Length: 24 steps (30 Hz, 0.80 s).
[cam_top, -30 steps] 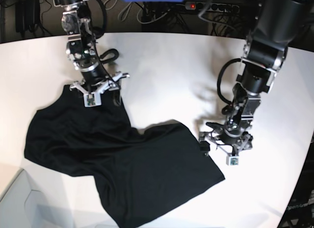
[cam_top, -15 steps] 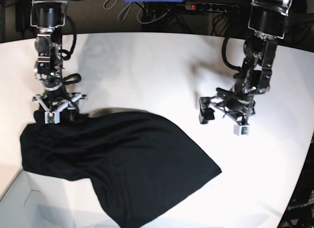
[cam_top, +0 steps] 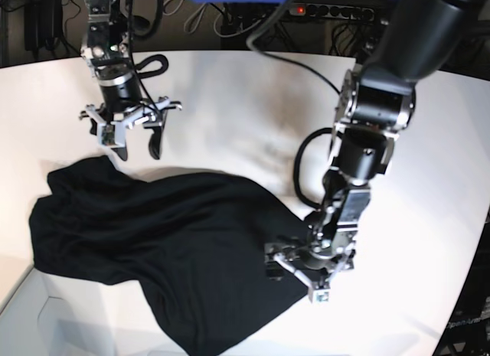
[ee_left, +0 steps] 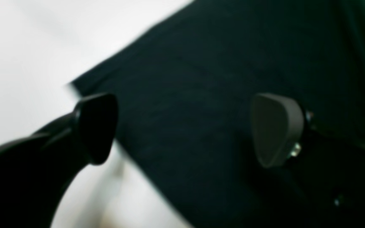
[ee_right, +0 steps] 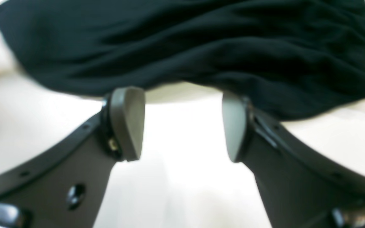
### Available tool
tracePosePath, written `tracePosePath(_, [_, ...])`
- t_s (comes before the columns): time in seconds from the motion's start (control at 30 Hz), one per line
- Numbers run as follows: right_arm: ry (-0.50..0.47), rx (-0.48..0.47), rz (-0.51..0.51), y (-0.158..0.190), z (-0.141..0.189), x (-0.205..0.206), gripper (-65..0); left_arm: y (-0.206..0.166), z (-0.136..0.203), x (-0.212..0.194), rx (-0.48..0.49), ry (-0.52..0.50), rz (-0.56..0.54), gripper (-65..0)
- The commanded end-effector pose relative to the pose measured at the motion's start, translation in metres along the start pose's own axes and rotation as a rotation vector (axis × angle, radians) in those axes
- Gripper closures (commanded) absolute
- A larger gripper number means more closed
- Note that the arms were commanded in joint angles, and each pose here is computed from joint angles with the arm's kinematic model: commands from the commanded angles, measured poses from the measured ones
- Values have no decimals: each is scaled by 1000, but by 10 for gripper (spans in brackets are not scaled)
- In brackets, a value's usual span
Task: Layout the t-shirt on the table in an organized manner, then fold the t-shirt properly
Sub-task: 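Grasp the shirt corners with both grippers and lift them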
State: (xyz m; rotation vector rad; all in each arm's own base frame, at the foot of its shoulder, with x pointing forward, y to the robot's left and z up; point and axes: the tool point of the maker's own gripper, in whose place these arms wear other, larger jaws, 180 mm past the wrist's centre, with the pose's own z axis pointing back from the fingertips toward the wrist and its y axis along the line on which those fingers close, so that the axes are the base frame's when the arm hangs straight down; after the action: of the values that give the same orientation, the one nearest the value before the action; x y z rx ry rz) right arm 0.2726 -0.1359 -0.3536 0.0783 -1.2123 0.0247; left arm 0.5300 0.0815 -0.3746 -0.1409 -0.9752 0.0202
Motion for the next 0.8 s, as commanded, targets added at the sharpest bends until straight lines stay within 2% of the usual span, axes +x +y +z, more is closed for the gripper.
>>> tracePosePath(0.0, [-38, 13, 6, 4, 6, 9, -384, -5, -3, 33, 6, -65, -34, -650])
tracePosePath(0.13, [-14, 27, 4, 10, 13, 0, -382, -23, -13, -2, 8, 0, -190, -650])
tracePosePath(0.23, [-14, 24, 9, 8, 14, 1, -382, -16, -13, -25, 26, 55, -263, -650])
tracePosePath(0.3, [-15, 20, 11, 6, 13, 1, -382, -10, -12, -49, 31, 100, -263, -650])
tracePosePath(0.37, [-18, -9, 18, -6, 14, 3, -383, 17, -8, -75, 64, 163, -263, -650])
tracePosePath(0.5, [-30, -16, 23, -10, 12, 7, -383, 55, 10, -134, 127, 395, -250, -650])
tracePosePath(0.7, [-58, -12, 24, -9, 5, 18, -384, 89, 34, -178, 182, 530, -244, -650])
tracePosePath(0.77, [-73, -11, 25, -9, 1, 23, -384, 95, 46, -191, 195, 580, -188, -650])
